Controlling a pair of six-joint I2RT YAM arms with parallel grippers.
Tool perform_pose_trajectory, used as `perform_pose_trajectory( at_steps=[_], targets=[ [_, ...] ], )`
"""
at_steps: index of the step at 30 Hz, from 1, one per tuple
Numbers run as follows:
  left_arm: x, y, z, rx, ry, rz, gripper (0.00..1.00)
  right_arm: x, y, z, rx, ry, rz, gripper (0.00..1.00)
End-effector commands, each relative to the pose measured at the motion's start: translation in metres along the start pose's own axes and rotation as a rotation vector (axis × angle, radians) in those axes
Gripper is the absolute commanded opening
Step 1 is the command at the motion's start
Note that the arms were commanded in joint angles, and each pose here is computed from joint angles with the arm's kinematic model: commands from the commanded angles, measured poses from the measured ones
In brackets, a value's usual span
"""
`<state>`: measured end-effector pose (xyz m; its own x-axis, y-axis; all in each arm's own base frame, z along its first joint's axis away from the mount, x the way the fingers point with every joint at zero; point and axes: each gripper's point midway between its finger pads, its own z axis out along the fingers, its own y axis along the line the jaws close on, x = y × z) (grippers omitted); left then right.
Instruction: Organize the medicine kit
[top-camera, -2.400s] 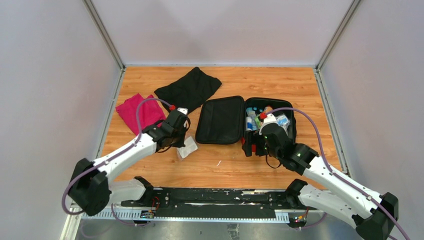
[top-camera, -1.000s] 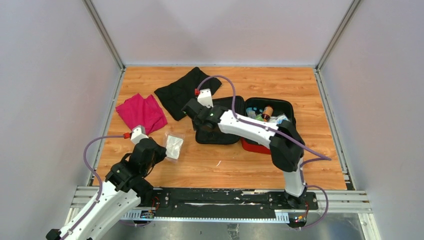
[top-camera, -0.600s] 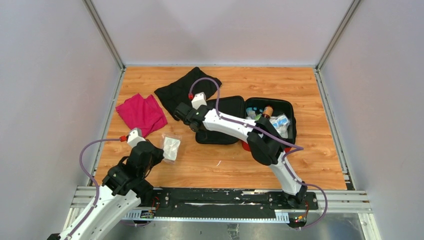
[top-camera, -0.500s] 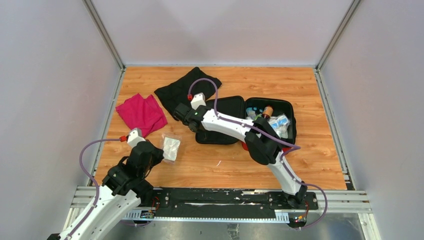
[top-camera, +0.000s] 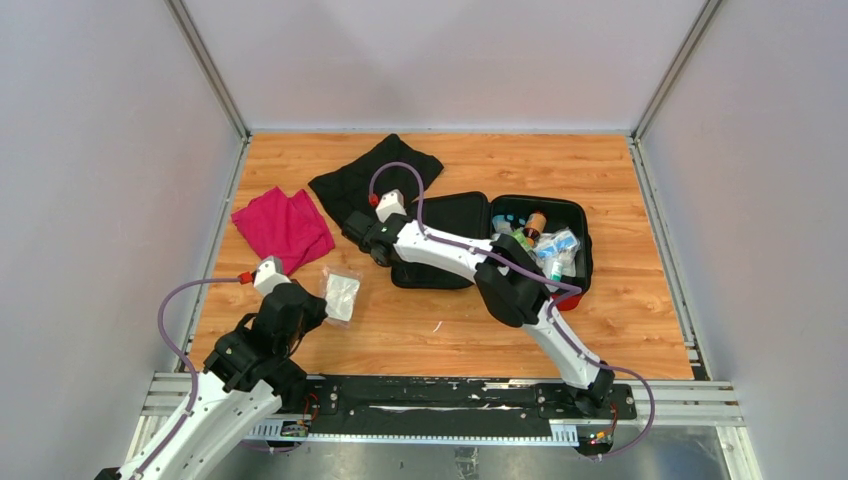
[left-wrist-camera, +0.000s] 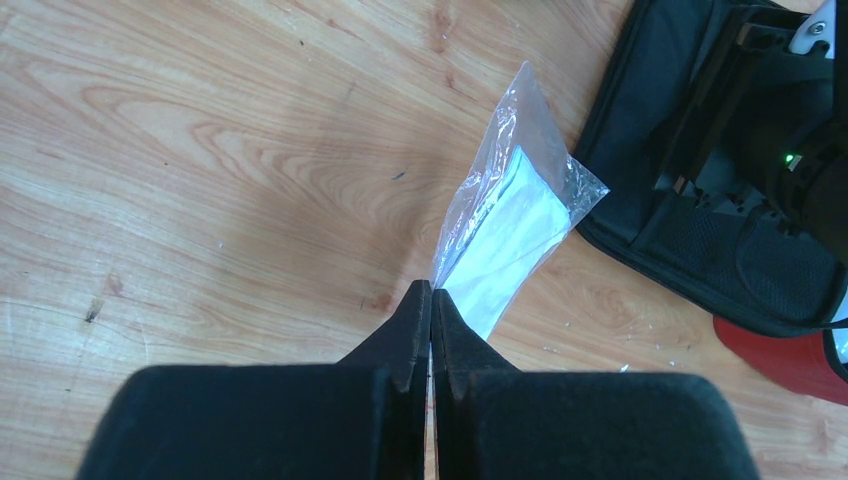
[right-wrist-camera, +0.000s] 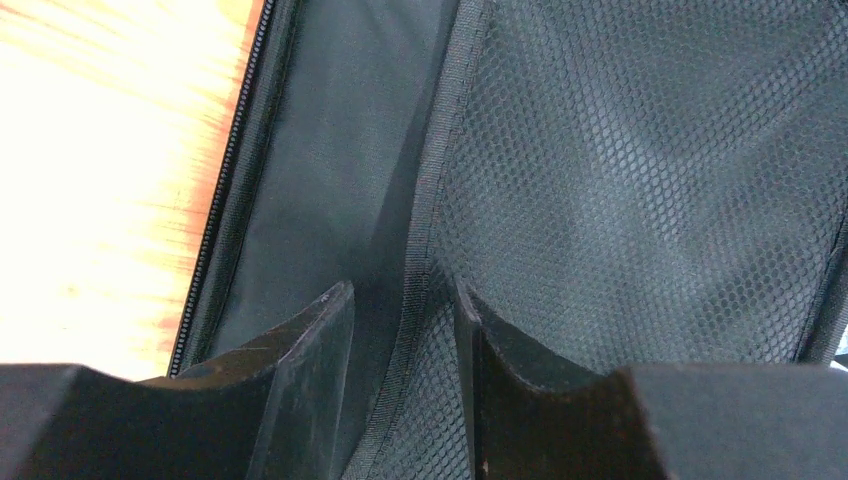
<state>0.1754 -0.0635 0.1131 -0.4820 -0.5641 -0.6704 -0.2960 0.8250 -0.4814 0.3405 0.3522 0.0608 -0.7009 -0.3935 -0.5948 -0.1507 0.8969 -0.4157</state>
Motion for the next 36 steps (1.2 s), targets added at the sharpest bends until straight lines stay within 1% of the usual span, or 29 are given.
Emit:
perform_pose_trajectory(
  at_steps=[1,4,6,9,13,16,18,23,27,28,31,36],
  targets=[
    [-0.008,0.002,-0.001,-0.013,-0.036,-0.021,0.0,0.003,-0.008,0.007,0.047,0.015,-0.025,0.44],
    [-0.008,0.002,-0.001,-0.016,-0.039,-0.02,0.0,0.001,-0.011,0.006,0.054,0.009,-0.015,0.38],
    [-0.008,0.003,-0.001,-0.018,-0.041,-0.02,0.0,-0.001,-0.014,0.003,0.057,0.002,0.001,0.32],
    [-0.009,0.003,-0.001,-0.017,-0.042,-0.021,0.0,-0.006,-0.018,-0.002,0.055,-0.011,0.037,0.26],
    [-0.01,0.002,-0.001,-0.015,-0.045,-0.023,0.0,-0.011,-0.023,-0.008,0.056,-0.027,0.057,0.13],
    [-0.012,0.001,-0.002,-0.014,-0.051,-0.02,0.0,-0.015,-0.028,-0.014,0.051,-0.035,0.084,0.07],
    [-0.013,0.001,-0.002,-0.014,-0.055,-0.019,0.0,-0.018,-0.031,-0.02,0.043,-0.046,0.112,0.0],
    [-0.02,-0.004,-0.007,0.002,-0.068,-0.023,0.0,-0.025,-0.038,-0.036,-0.012,-0.07,0.169,0.0],
    [-0.034,-0.019,-0.015,0.039,-0.088,-0.019,0.0,-0.025,-0.033,-0.05,-0.126,-0.084,0.224,0.0],
    [-0.038,-0.024,-0.017,0.051,-0.088,-0.025,0.0,-0.032,-0.032,-0.057,-0.172,-0.108,0.257,0.0],
    [-0.044,-0.043,-0.023,0.094,-0.064,-0.035,0.0,-0.032,-0.032,-0.067,-0.247,-0.131,0.295,0.0],
    [-0.056,-0.078,-0.031,0.168,-0.027,-0.084,0.0,-0.031,-0.036,-0.076,-0.288,-0.146,0.31,0.0]
  ],
)
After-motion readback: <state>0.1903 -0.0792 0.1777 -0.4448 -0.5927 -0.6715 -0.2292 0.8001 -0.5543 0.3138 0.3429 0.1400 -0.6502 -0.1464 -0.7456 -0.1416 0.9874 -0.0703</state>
